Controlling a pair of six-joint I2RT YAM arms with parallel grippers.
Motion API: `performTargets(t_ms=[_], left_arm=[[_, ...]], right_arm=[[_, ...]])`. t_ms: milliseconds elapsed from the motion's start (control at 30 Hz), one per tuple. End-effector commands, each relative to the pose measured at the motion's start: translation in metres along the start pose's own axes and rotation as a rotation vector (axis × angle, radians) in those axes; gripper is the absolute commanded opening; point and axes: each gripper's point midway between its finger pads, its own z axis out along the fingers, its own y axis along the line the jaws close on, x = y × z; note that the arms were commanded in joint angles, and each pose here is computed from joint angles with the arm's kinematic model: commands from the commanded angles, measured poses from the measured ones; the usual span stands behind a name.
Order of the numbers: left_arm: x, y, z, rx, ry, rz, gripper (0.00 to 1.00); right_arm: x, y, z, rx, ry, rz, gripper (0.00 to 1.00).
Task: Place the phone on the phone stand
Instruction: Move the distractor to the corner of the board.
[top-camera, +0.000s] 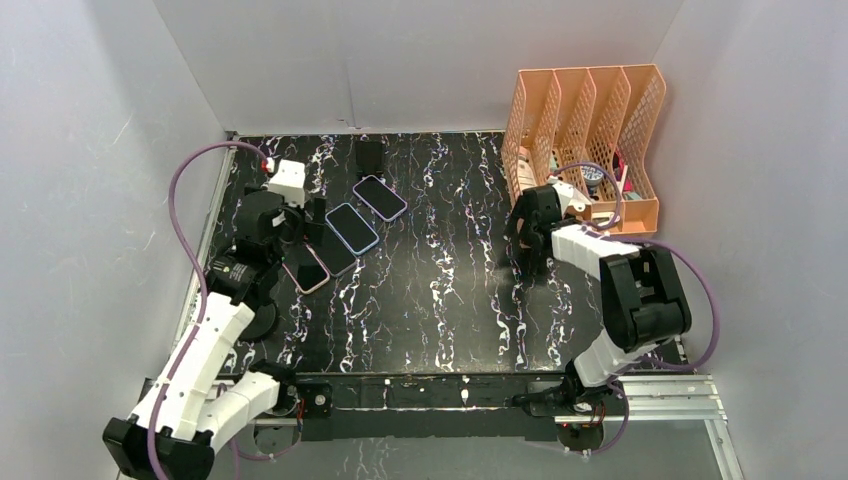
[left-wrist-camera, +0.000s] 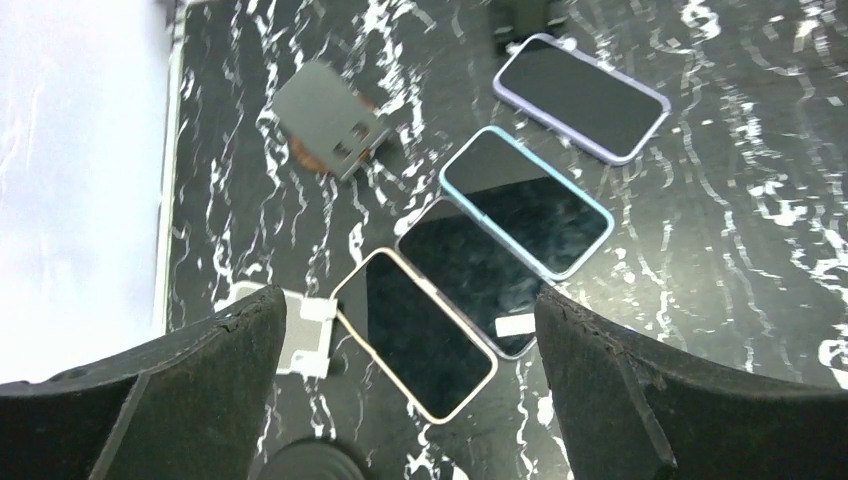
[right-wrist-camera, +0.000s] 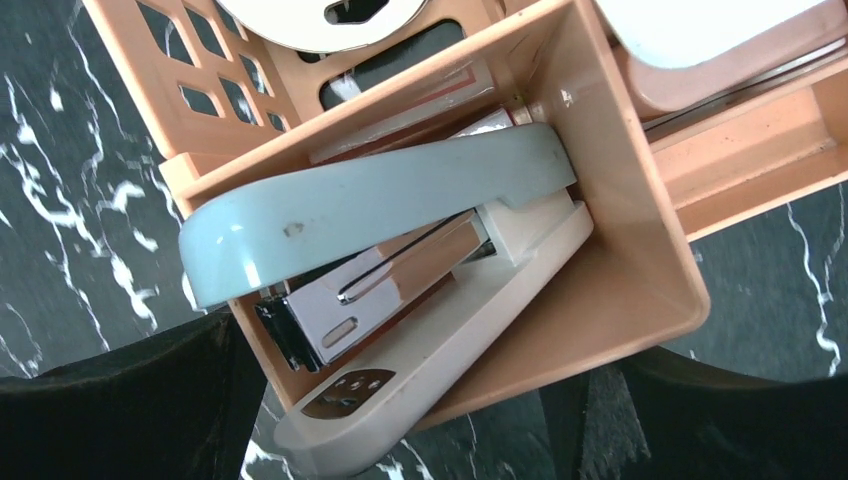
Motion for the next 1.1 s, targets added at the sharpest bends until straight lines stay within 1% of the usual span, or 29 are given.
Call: performTargets(t_ms=[0,100,233,400,500,567,700,900,1033,1067], left_arm=[[0.028,0.013,-0.002,-0.025,0.114,-0.073,0.91],[0.033,0.029,-0.005,-0.114,0.167,-0.12,0.91],[0.041,0.051,-0.022,-0.247,0.267,-0.157,0.9],[0.057,0.062,-0.037,-0.315,0.324,-0.154,0.9],[0.068,0.061,-0.041,-0.309,0.36,-0.166,0.89],[0.077,0.061,-0.043,-0.303,0.399,-0.179,0.86],[0.093,0.064,-0.044,-0.302,0.478,-0.201,0.72],[0.106,0.062,-0.041,-0.294,0.516,-0.244,0.65],[0.108,0.058,-0.04,-0.262,0.539,-0.274,0.51],[0.108,0.057,-0.039,-0.252,0.546,-0.28,0.5]], right_arm=[[-0.072,0.021,0.016,-0.066,-0.161,0.073,0.98],[-0.083,0.028,0.018,-0.089,-0.164,0.097,0.98],[-0.085,0.041,0.014,-0.148,-0.139,0.097,0.98],[-0.079,0.042,0.004,-0.178,-0.114,0.094,0.98],[-0.072,0.055,-0.005,-0.257,-0.066,0.082,0.97],[-0.062,0.058,-0.012,-0.285,-0.023,0.083,0.96],[-0.062,0.06,-0.029,-0.321,-0.038,0.079,0.97],[-0.071,0.054,-0.047,-0.325,-0.083,0.065,0.97],[-0.071,0.054,-0.055,-0.328,-0.078,0.058,0.97],[-0.072,0.054,-0.057,-0.328,-0.08,0.058,0.97]])
